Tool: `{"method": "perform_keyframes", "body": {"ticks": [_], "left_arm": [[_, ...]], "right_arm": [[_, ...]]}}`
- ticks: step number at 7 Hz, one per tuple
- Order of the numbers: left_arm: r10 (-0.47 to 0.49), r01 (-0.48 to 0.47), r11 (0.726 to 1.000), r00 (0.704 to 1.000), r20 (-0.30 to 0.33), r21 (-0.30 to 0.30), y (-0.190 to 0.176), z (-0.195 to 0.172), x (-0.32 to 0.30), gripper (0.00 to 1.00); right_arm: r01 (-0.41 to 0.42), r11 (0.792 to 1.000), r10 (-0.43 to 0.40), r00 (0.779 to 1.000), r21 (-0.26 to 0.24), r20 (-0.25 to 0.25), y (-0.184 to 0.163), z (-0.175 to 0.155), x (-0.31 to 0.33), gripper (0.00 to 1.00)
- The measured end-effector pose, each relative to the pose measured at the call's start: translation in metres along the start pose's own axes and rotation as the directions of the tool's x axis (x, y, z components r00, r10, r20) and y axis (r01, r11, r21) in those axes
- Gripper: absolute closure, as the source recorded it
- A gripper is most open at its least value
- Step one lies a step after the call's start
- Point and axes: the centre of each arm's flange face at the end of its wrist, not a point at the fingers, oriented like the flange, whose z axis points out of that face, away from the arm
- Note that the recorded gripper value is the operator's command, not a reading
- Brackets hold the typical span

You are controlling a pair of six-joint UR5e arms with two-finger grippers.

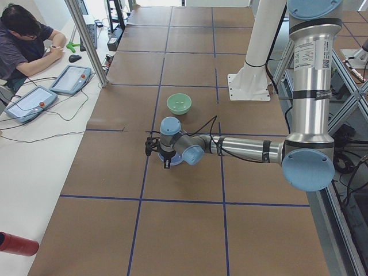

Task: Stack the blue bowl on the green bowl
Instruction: 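Reach the left gripper down to the rim of the light blue bowl, then grip the blue bowl rim with the left gripper and lift it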

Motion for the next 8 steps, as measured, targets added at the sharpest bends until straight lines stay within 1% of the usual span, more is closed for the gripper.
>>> {"method": "perform_keyframes", "body": {"ticks": [1,2,3,4,5,6,7,8], "left_arm": [[0.0,0.0,1.0,1.0,-0.008,-0.008,0.001,-0.001,0.002,1.0],[0.0,-0.001,1.0,1.0,-0.03,-0.025,0.003,-0.003,0.005,1.0],[0.006,-0.008,0.999,0.998,-0.057,-0.035,0.004,-0.01,0.012,1.0],[0.016,-0.018,0.999,0.997,-0.076,-0.03,0.004,-0.023,0.024,1.0],[0.017,-0.019,1.0,0.996,-0.083,-0.024,0.002,-0.041,0.041,1.0],[0.0,-0.001,1.0,0.997,-0.072,-0.025,0.0,-0.07,0.063,1.0],[-0.04,0.038,0.999,0.997,-0.059,-0.022,-0.004,-0.102,0.087,1.0],[-0.111,0.111,0.994,0.992,-0.06,-0.014,-0.014,-0.131,0.119,1.0]], "right_arm": [[-0.001,1.0,0.001,1.0,0.0,0.0,0.0,0.0,0.0,0.0],[-0.001,1.0,0.001,1.0,0.0,0.0,0.0,0.0,0.0,0.0],[-0.001,1.0,0.001,1.0,0.0,0.0,0.0,0.0,0.0,0.0],[0.0,1.0,0.0,1.0,0.0,0.0,0.0,0.0,0.0,0.0],[0.0,1.0,0.0,1.0,0.0,0.0,0.0,0.0,0.0,0.0],[-0.001,1.0,0.001,1.0,0.0,0.0,0.0,0.0,0.0,0.0],[-0.001,1.0,0.001,1.0,0.001,0.0,0.0,0.0,0.0,0.0],[-0.002,1.0,0.002,1.0,0.001,0.0,0.0,0.0,0.0,0.0]]}}
